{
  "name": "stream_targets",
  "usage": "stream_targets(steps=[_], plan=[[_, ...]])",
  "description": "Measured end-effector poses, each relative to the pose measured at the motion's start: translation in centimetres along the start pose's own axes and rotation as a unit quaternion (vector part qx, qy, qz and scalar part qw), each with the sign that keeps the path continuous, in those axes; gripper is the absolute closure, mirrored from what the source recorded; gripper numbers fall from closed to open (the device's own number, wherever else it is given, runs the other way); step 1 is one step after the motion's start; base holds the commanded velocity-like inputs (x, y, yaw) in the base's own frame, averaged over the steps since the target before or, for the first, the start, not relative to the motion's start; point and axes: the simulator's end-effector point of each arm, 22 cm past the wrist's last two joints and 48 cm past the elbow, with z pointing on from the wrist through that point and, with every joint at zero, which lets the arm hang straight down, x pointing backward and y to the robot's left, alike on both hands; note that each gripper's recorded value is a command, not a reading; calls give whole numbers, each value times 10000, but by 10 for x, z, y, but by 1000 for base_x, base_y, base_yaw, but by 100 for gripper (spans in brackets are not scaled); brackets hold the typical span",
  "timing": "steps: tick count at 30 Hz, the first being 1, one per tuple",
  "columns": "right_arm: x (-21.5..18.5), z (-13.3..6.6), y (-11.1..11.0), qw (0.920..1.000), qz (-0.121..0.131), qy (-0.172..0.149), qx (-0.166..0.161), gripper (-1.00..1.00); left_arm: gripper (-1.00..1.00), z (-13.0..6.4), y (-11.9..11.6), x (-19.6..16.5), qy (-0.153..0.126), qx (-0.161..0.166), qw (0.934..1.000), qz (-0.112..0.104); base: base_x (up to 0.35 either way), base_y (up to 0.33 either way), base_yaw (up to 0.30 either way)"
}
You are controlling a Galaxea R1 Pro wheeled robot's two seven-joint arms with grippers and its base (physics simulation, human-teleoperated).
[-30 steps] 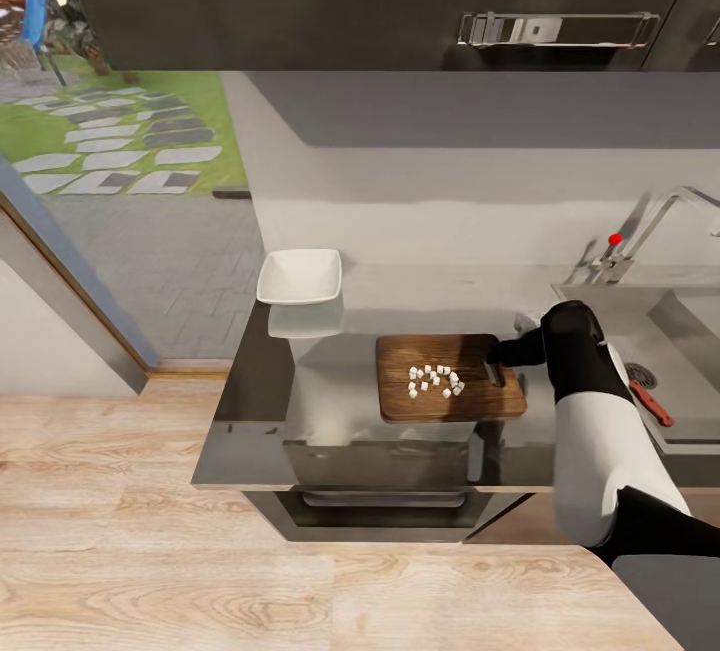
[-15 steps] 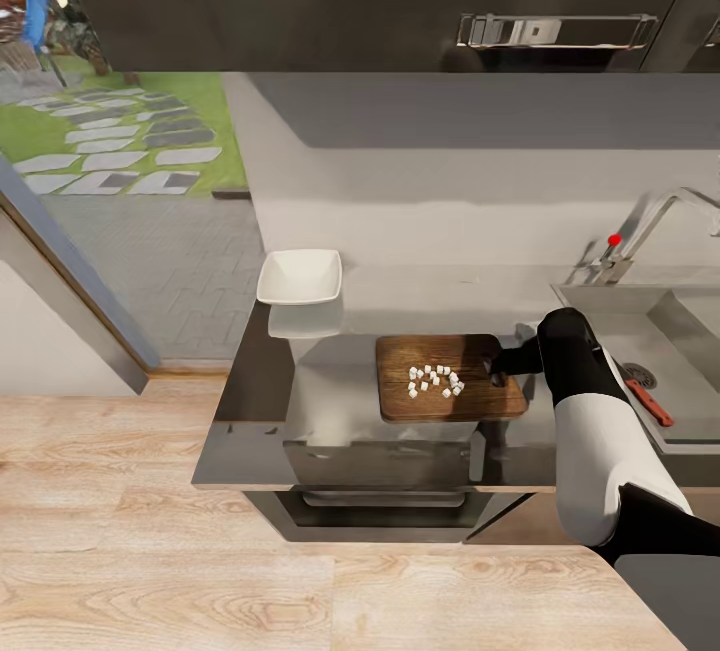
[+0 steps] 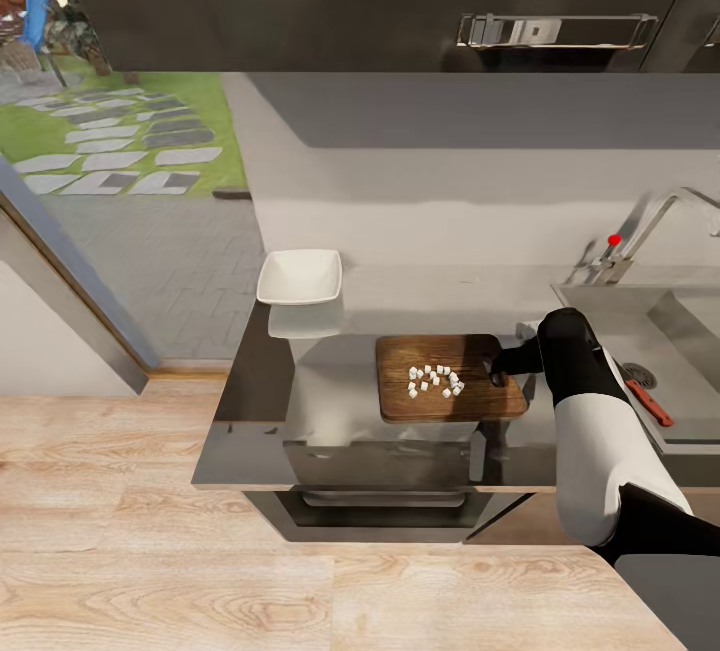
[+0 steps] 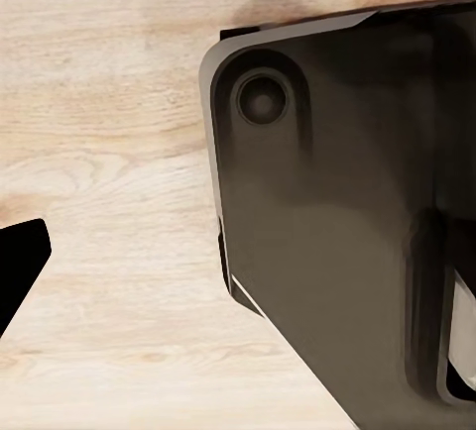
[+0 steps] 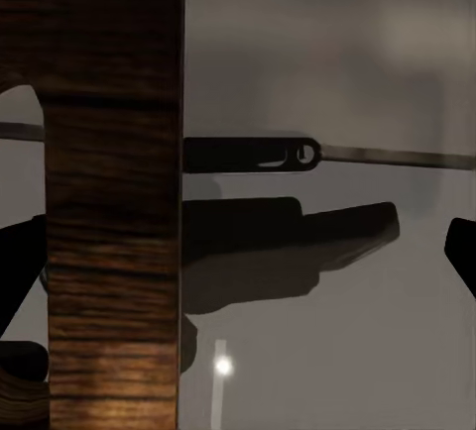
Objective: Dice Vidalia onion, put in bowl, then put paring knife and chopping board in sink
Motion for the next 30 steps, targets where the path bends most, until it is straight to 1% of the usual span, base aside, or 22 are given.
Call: stream_targets(steps=[18,19,21,30], plan=[[-1,0,0,10000,-51,-19,23,-100,-100,0,0,0,-1,0,10000,0,0,0,0],[-1,0,0,10000,-52,-19,23,100,-100,0,0,0,-1,0,10000,0,0,0,0],[-1,1,2,10000,-20,-16,-23,100,-100,0,0,0,-2,0,10000,0,0,0,0],[-1,1,3,10000,-17,-11,-22,100,-100,0,0,0,-1,0,10000,0,0,0,0]])
